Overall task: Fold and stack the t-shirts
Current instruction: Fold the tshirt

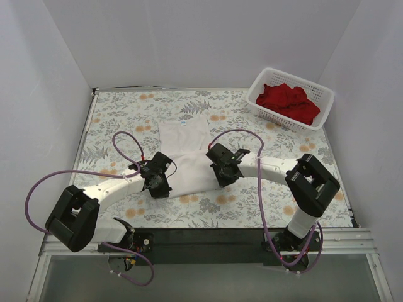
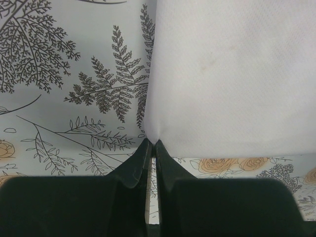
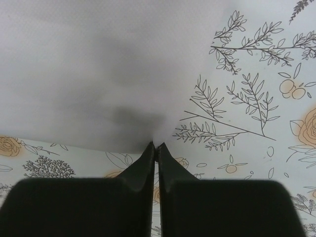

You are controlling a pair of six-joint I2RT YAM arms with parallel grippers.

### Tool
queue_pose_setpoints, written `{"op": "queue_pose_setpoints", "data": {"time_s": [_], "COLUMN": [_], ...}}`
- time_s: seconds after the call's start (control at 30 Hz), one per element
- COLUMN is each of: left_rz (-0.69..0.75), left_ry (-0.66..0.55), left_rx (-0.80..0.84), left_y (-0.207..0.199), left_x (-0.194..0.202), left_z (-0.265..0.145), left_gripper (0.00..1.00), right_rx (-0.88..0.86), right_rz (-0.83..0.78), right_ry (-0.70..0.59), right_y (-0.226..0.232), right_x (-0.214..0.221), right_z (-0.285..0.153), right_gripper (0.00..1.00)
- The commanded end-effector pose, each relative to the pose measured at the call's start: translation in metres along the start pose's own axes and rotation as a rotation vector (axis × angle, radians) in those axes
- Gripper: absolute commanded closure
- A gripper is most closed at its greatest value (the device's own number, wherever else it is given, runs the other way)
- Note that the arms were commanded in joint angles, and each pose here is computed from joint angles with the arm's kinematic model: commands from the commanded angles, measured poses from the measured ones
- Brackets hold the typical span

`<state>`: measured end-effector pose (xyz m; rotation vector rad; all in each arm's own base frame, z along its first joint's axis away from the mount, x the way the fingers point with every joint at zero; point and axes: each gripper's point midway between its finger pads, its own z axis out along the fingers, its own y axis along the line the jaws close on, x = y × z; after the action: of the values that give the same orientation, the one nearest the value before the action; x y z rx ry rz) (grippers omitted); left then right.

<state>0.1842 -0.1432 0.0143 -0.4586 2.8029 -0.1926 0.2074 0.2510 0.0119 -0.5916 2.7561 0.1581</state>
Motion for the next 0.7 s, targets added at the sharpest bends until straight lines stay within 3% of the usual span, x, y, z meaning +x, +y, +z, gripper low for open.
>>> {"op": "queue_pose_setpoints", "data": {"time_s": [0.0,0.2,0.4,0.53,0.67], "left_rz": [0.020,0.022,0.082,0.171,0.154], "left_ry": [0.050,0.132,0.214,0.273,0.298], "left_rx": [-0.073,0.005,0.041,-0.007,-0.013], "left_y": [0.020,0.003,-0.015,-0.005,0.006], "left_x": [0.017,0.033,0.082,0.131,0.150], "left_z": [0.013,0.005,-0.024,-0.048,-0.072], "left_gripper": [1.00,1.00,1.00,1.00,1.00], "right_rx": [0.116,0.027,-0.103,-0.140,-0.161], "right_rz": [-0.039,-0.060,-0.137,-0.183,-0.160], "right_ry": [0.299,0.358,0.399,0.478,0.496], "right_y": [-0.029,-0.020,-0.001,0.001,-0.004], "right_x": [0.092,0.112,0.147,0.186,0.197], "right_z": [0.026,0.012,-0.035,-0.069,-0.101], "right_gripper": [0.98,0.99,0.99,0.99,0.99]}}
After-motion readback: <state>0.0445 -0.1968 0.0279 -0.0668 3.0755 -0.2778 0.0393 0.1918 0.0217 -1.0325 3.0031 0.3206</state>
